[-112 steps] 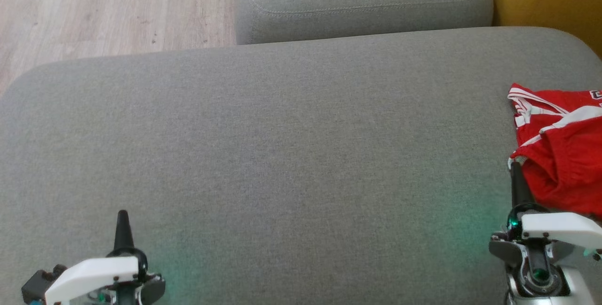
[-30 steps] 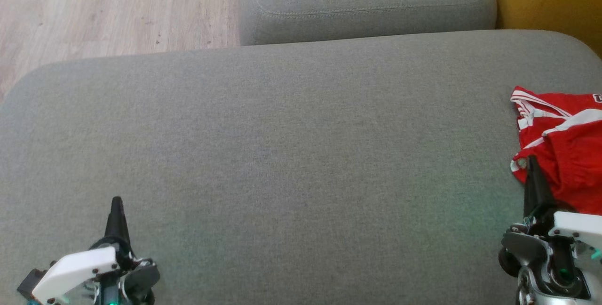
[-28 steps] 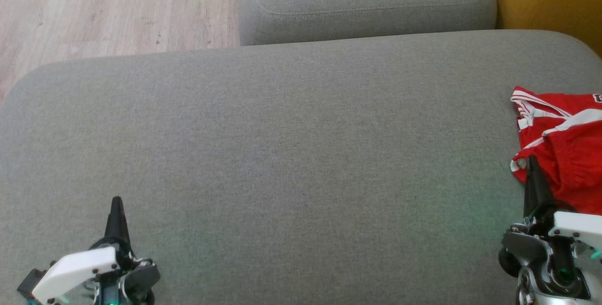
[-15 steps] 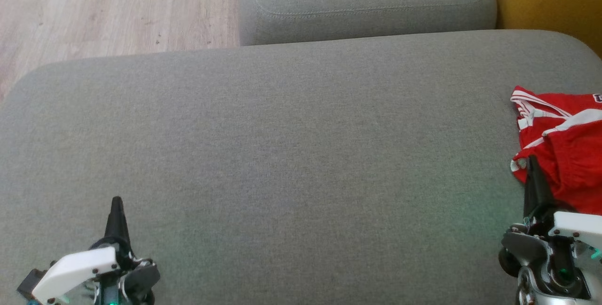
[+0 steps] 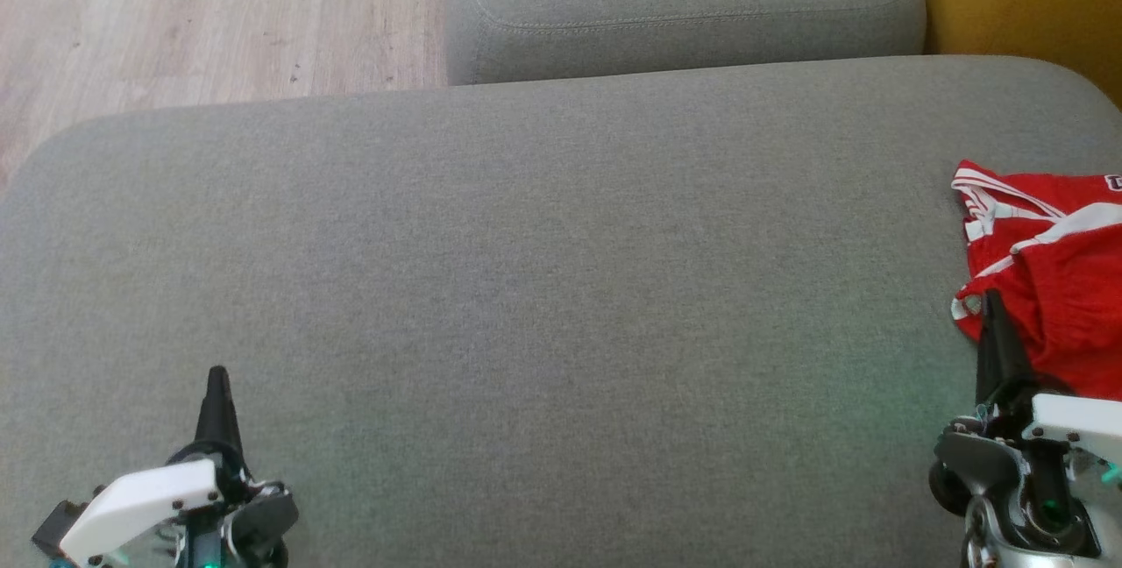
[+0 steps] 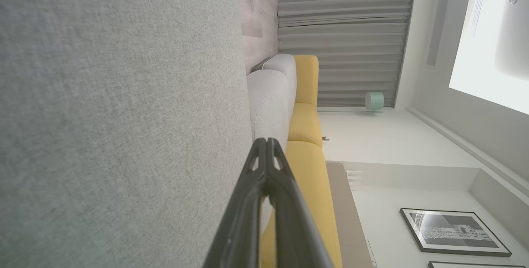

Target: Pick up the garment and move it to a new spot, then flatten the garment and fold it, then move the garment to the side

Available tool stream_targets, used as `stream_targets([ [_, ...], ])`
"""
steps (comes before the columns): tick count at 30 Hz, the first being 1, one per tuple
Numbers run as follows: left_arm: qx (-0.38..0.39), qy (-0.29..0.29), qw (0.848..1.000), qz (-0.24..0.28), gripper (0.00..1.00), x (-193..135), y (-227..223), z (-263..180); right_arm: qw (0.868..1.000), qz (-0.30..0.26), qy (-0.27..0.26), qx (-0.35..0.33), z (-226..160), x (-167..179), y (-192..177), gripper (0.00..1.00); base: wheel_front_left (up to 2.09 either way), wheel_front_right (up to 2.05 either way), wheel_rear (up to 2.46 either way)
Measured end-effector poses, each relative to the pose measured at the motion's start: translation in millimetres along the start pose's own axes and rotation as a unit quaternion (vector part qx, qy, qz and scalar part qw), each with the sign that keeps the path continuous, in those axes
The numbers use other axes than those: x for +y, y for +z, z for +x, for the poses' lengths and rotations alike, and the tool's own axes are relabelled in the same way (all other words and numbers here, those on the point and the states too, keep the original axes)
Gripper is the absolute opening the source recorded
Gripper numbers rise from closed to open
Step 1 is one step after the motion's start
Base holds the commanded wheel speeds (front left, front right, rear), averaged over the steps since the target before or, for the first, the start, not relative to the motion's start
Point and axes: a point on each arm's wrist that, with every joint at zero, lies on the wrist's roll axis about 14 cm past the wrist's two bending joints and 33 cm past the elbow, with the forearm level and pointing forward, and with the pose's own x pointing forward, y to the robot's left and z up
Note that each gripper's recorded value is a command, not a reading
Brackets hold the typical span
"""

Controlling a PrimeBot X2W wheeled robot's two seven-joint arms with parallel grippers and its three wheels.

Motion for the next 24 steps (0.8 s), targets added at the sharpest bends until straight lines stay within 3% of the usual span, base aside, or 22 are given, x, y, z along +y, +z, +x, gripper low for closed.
stream_targets([
  [24,0.000,0.000,1.000,0.000,0.00,0.0,0.0,0.0,1.000,0.000,0.000,0.000,0.0,0.0,0.0,0.00,0.00,0.00,0.00],
])
